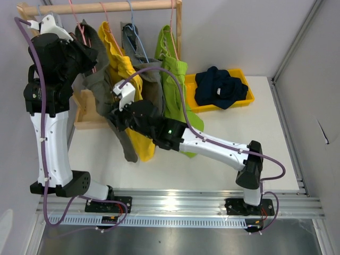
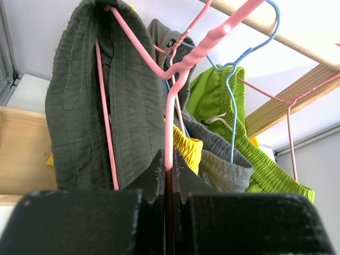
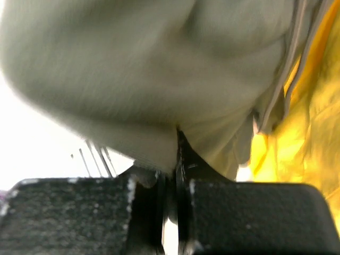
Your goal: Remove the shorts from the hanger
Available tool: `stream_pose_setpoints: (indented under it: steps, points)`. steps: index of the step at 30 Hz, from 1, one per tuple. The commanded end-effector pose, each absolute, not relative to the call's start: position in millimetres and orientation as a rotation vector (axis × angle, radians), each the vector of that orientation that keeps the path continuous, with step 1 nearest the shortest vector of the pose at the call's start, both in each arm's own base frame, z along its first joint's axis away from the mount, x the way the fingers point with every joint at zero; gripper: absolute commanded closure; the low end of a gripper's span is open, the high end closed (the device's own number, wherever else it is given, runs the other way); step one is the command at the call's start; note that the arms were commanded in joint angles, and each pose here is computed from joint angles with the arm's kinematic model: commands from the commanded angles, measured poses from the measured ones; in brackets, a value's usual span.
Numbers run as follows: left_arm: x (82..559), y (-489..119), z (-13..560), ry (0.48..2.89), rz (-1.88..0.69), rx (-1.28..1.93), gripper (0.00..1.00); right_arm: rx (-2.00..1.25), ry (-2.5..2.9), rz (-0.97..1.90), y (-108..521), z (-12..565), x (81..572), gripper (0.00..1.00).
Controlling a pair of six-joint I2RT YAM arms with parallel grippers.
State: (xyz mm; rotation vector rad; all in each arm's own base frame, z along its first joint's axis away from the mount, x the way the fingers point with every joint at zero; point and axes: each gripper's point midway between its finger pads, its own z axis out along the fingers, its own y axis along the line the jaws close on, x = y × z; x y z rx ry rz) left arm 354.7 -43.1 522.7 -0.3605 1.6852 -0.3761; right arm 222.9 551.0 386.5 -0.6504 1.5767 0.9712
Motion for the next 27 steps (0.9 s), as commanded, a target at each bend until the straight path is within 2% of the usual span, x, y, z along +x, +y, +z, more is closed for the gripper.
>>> stream_pose_setpoints:
  steps: [1, 2, 4, 5, 10, 14, 19, 24, 25, 27]
  points:
    - [340, -39, 570, 1.530, -0.366, -0.316, 1.00, -0.584, 1.463, 1.002, 527, 431, 181, 1.00]
    - [341, -36, 566, 1.542, -0.345, -0.319, 1.00, -0.607, 1.514, 0.969, 524, 396, 170, 1.00]
    - [342, -27, 567, 1.537, -0.286, -0.335, 1.00, -0.550, 1.519, 0.997, 506, 397, 137, 1.00]
    - [342, -24, 567, 1.536, -0.271, -0.338, 1.00, -0.548, 1.578, 0.986, 502, 363, 125, 1.00]
    - [345, -11, 564, 1.534, -0.189, -0.353, 1.00, -0.502, 1.686, 0.947, 480, 302, 62, 1.00]
    - [344, -10, 563, 1.538, -0.184, -0.352, 1.00, -0.487, 1.760, 0.933, 482, 271, 55, 1.00]
    - [330, -25, 551, 1.590, -0.270, -0.325, 1.00, -0.476, 1.698, 0.912, 495, 302, 82, 1.00]
    - [288, -42, 515, 1.722, -0.397, -0.360, 1.00, -0.475, 1.597, 0.810, 508, 351, 168, 1.00]
    - [283, -43, 497, 1.767, -0.409, -0.379, 1.00, -0.431, 1.549, 0.841, 510, 388, 184, 1.00]
    - [271, -45, 473, 1.812, -0.429, -0.408, 1.00, -0.433, 1.560, 0.793, 507, 398, 226, 1.00]
